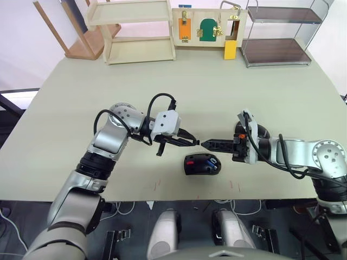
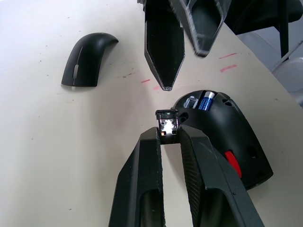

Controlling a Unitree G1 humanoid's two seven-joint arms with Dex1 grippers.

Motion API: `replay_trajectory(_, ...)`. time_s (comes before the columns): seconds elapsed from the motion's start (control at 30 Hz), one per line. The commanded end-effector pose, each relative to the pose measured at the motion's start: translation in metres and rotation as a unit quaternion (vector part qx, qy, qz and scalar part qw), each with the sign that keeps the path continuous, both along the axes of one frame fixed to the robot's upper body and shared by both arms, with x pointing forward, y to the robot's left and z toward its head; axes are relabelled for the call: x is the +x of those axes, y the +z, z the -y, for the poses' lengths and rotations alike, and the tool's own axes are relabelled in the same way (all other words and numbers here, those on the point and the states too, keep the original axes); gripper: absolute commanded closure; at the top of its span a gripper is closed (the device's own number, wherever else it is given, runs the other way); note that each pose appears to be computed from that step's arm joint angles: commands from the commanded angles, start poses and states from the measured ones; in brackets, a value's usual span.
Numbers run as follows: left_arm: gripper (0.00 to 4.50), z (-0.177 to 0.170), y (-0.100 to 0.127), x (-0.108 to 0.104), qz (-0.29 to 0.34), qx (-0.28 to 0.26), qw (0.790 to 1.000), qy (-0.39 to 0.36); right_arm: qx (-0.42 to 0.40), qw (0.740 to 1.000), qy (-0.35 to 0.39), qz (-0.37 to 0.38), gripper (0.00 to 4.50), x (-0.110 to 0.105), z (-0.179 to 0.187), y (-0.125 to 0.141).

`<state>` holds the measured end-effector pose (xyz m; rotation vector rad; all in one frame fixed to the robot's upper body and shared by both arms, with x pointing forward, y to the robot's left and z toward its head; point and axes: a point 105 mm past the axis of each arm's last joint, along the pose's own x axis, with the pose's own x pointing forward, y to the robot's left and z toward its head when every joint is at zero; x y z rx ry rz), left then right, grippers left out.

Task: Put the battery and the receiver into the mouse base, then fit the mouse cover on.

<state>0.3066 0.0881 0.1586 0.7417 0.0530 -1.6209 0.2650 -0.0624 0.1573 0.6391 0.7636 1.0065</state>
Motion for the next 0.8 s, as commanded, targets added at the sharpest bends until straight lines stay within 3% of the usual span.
replay_trajectory(0.03,4.39,0.002,0.008,-0.001,0.014,-0.007,1.000,-0.008,0.018,1.000,-0.004,0.009,2.15,0.002,0.000,0.010)
replay_trajectory(0.8,4.39,0.005,0.011,-0.002,0.015,-0.008,1.000,-0.012,0.011,1.000,-0.013,-0.002,2.15,0.009,-0.014,0.009)
